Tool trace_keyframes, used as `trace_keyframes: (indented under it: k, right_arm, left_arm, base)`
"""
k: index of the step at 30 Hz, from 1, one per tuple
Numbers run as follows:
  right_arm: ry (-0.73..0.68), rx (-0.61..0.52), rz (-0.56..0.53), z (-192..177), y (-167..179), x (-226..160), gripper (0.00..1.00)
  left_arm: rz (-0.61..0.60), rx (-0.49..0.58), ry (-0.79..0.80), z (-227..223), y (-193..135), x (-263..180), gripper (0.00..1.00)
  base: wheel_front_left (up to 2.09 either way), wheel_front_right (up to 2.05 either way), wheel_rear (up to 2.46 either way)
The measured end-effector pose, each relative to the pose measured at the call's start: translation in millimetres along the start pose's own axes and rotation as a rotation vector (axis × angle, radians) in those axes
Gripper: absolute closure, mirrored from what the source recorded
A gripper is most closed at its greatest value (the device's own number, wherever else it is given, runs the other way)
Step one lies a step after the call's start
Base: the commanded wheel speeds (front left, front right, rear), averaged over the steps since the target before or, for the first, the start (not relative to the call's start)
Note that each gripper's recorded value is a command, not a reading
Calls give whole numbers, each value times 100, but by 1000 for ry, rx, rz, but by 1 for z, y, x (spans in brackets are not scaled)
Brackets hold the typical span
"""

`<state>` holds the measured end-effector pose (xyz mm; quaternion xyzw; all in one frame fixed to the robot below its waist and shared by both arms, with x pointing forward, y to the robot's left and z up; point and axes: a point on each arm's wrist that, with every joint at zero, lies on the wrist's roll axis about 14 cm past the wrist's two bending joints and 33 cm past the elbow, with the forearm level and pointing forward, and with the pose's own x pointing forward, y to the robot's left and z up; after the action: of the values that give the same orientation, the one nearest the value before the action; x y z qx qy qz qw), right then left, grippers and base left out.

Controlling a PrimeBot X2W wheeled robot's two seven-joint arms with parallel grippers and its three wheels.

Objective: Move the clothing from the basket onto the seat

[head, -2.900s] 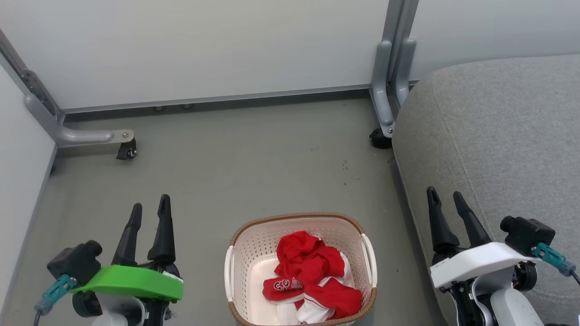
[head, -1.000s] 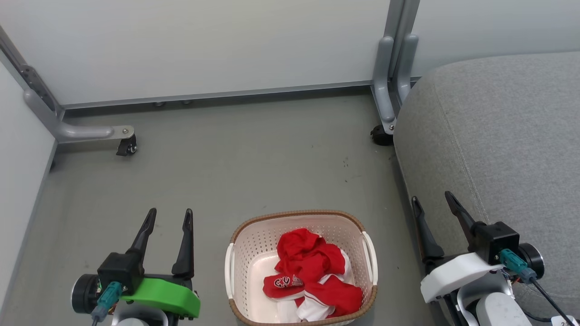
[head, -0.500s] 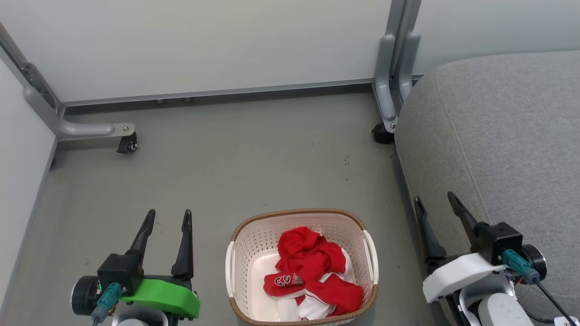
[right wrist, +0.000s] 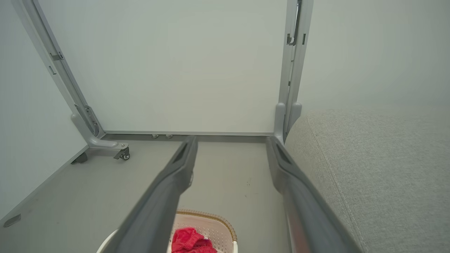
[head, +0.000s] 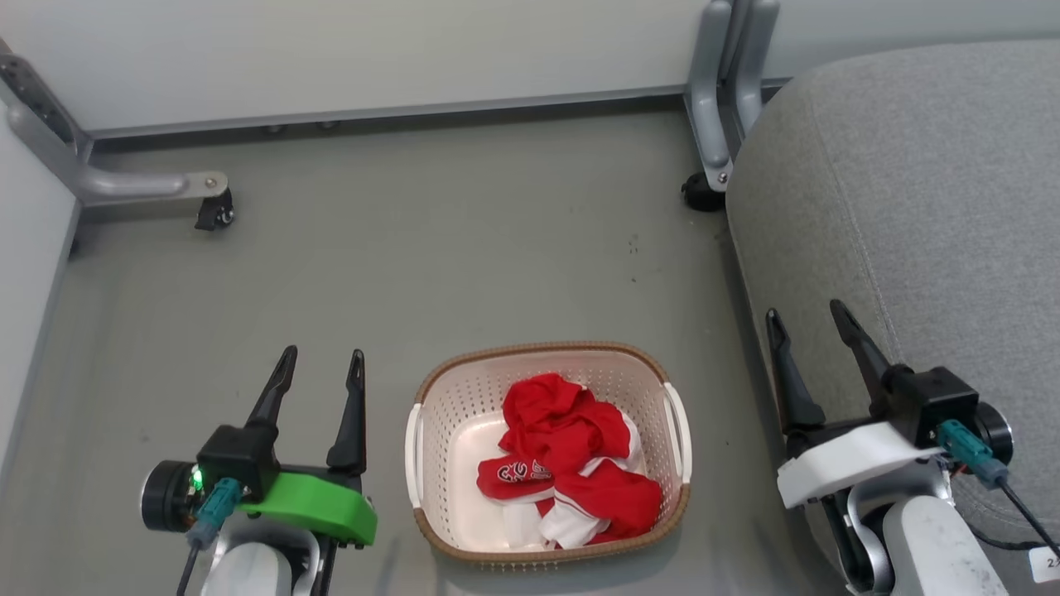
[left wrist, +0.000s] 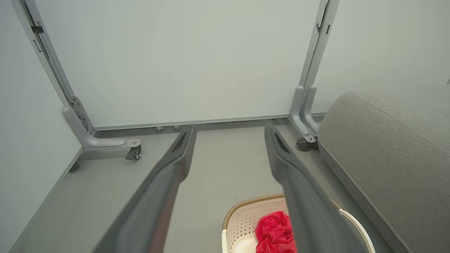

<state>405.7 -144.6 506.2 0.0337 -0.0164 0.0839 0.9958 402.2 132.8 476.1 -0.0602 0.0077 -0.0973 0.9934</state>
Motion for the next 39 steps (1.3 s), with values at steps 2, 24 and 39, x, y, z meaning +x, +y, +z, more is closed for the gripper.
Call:
trace_keyframes:
  k: [2,24,39]
  right_arm:
    - [-4,0,0,-1,-1,8,0]
    - [42,-3,-18,-63,-27,82,0]
    - [131,5,-15,-139,-39,106,0]
  left_arm:
    - [-23,15,24,-8,-5,10,0]
    - [-503,109,443,-178,-115,71,0]
    - [-635,174,742,-311,-116,73,0]
  base:
    - [0,0,0]
    - [0,0,0]
    - [0,0,0]
